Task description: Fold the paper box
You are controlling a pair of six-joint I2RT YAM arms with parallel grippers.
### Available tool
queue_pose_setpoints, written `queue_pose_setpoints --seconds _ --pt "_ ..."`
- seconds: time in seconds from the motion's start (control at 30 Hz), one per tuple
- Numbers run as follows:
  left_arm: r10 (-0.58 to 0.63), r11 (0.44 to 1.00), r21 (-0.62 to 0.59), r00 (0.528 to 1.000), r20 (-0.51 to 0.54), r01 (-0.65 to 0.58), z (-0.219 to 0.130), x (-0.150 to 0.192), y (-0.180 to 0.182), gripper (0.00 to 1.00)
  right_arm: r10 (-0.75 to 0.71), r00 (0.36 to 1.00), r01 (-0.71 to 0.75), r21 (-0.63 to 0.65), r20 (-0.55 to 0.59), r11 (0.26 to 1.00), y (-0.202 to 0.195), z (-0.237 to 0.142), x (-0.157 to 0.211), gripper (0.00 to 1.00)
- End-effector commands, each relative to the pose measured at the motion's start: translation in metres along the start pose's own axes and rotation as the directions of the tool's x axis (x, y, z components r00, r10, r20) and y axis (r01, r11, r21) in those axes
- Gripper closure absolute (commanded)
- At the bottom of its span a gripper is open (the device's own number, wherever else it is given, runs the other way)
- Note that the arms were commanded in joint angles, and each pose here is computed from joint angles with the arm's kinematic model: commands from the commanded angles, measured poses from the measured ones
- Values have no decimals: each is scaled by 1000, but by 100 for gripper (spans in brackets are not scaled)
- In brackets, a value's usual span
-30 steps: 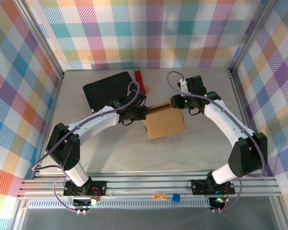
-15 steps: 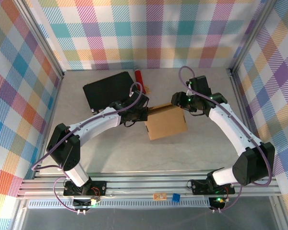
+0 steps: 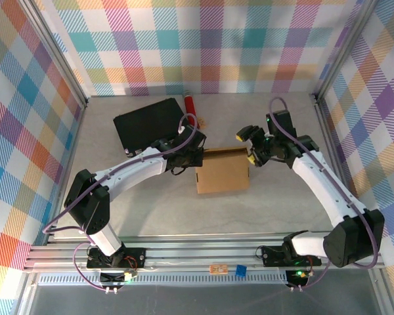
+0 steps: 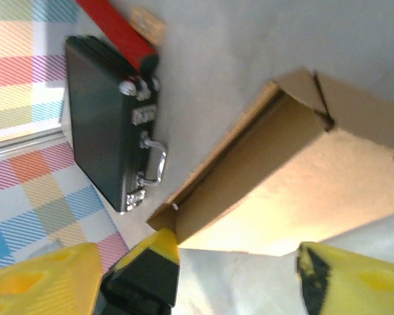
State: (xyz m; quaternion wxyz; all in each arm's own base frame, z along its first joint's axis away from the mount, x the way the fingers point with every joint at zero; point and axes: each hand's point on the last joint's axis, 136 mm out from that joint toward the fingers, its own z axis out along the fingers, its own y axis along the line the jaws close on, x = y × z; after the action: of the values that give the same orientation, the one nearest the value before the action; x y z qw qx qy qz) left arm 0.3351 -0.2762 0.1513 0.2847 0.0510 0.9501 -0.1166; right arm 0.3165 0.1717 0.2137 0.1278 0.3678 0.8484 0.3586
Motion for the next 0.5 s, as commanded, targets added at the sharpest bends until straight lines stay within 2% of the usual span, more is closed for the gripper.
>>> queue_pose_setpoints --seconds 0.0,0.1,0.2,0.37,0.47 --pt "36 999 -8 999 27 -36 -10 -4 -6 100 247 965 -250 -29 -88 968 -1 19 9 15" --pt "43 999 -13 998 35 -43 -11 -1 -6 100 321 944 -325 -42 -81 945 0 24 3 8" --pt "44 999 -17 998 43 -44 -13 0 -5 100 384 918 -382 38 -100 923 -13 31 9 4" --pt "50 999 -21 996 73 -48 -18 -1 -6 100 448 889 -440 93 -93 893 -36 42 11 6" --pt "55 998 -21 994 96 -53 -23 -2 -7 100 463 883 -459 66 -73 886 -43 47 4 13"
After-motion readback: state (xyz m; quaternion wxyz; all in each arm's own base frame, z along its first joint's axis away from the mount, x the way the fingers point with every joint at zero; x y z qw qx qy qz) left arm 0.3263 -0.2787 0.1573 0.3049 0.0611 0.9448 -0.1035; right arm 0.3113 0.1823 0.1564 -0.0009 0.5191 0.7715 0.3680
